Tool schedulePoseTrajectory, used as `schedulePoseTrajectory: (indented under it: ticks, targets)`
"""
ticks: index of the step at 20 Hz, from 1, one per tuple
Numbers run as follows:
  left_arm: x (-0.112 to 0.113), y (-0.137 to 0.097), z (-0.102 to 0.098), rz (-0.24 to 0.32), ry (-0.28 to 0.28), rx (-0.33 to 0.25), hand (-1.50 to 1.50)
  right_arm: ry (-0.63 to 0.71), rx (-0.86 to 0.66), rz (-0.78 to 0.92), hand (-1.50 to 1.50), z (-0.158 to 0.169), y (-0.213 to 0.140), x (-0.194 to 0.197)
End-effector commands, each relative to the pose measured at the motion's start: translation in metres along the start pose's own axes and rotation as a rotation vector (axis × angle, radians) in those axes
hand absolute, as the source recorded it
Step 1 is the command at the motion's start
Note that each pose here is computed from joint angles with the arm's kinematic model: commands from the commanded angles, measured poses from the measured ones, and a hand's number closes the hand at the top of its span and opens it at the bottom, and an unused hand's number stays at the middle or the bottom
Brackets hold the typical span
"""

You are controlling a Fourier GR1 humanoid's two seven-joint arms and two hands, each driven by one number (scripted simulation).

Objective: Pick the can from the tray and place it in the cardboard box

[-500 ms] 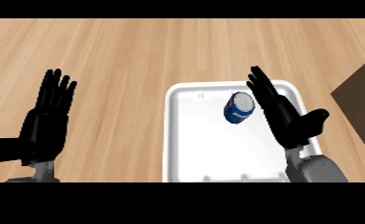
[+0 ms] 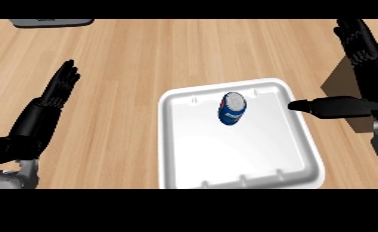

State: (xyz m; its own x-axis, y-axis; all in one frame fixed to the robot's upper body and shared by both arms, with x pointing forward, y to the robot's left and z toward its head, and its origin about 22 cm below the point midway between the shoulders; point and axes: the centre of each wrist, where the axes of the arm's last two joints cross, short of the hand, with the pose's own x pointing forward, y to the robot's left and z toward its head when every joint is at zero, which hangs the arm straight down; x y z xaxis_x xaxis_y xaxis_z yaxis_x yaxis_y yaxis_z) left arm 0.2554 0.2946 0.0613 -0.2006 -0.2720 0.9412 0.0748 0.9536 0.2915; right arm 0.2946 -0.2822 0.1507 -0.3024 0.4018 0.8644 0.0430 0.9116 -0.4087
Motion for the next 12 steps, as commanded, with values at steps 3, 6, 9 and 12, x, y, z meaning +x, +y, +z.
schedulePoseTrajectory:
  ticks: [3, 6, 9, 12]
  targets:
    - [0.001, -0.002, -0.020, -0.091, -0.020, -0.138, 0.00, -0.120, 0.032, 0.263, -1.50, 0.014, -0.034, 0.022]
    - [0.003, -0.008, -0.026, -0.089, -0.044, -0.158, 0.00, -0.165, 0.150, 0.397, -1.50, 0.021, -0.032, 0.012]
    - [-0.001, -0.009, -0.034, -0.085, -0.030, -0.154, 0.00, -0.172, 0.201, 0.495, -1.50, 0.027, -0.030, 0.038]
    - [0.006, -0.001, -0.037, -0.084, -0.024, -0.169, 0.00, -0.072, 0.285, 0.607, -1.50, 0.013, -0.025, 0.059]
